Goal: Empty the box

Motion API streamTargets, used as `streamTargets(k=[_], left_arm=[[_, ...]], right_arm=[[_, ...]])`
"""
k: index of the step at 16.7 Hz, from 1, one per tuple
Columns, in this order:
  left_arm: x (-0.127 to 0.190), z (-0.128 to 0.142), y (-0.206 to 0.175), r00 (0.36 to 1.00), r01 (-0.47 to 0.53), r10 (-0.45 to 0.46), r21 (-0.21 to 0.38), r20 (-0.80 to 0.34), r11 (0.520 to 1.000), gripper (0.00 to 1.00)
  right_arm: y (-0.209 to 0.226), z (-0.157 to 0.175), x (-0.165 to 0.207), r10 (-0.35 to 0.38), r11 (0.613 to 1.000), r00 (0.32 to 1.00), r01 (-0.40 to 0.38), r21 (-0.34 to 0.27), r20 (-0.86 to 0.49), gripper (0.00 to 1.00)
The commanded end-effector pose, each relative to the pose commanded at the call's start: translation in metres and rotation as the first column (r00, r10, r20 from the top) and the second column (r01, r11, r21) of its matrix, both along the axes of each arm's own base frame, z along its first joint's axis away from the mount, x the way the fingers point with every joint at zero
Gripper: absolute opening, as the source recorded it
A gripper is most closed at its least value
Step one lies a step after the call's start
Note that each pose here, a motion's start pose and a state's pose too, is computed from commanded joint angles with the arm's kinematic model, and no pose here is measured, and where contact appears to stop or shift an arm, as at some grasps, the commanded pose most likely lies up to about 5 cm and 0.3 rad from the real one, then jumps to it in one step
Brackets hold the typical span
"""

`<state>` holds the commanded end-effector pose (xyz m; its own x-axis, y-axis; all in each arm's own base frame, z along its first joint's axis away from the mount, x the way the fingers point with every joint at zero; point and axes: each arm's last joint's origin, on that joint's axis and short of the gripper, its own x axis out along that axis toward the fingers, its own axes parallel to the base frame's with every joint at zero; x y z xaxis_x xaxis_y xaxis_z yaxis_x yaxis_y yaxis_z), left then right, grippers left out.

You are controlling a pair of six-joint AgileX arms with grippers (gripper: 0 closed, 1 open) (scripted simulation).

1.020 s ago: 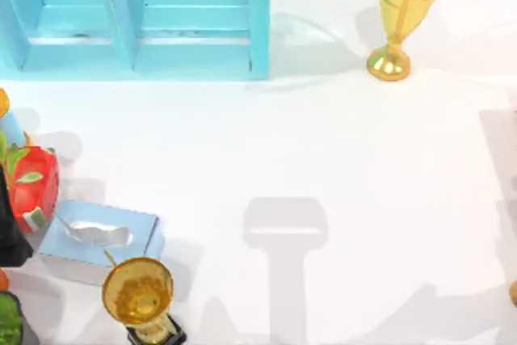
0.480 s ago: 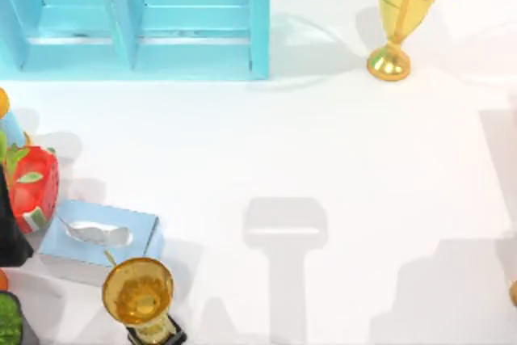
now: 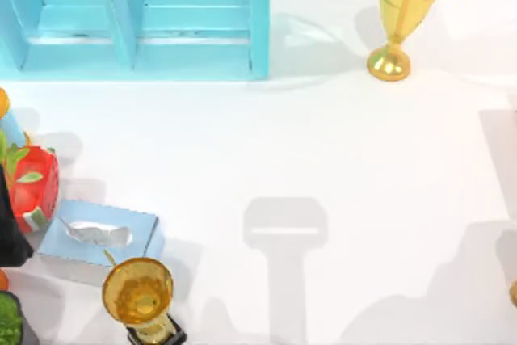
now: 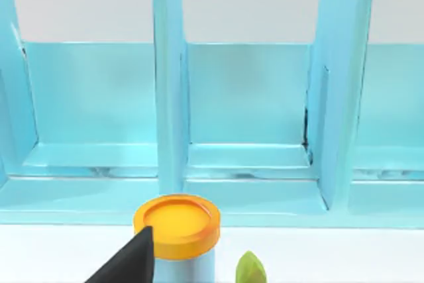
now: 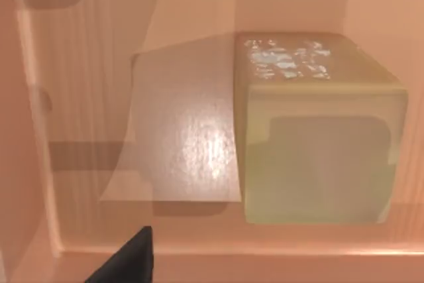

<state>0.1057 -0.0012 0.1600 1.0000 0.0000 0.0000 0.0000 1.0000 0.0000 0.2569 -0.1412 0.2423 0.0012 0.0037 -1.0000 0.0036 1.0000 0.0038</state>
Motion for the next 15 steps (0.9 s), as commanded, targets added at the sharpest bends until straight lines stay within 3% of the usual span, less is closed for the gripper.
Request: streamTargets(k=[6, 15], left_arm=[[0.0, 0.0, 0.0, 1.0, 0.0, 0.0, 0.0, 0.0, 1.0, 1.0], [0.0, 0.0, 0.0, 1.0, 0.0, 0.0, 0.0, 0.0, 1.0, 1.0]], right_arm=[[0.0, -0.009, 0.001, 0.0, 1.0, 1.0, 0.0, 0.0, -0.001, 1.0], [0.0, -0.089, 0.002, 0.0, 1.0, 1.0, 0.0, 0.0, 0.0, 1.0]])
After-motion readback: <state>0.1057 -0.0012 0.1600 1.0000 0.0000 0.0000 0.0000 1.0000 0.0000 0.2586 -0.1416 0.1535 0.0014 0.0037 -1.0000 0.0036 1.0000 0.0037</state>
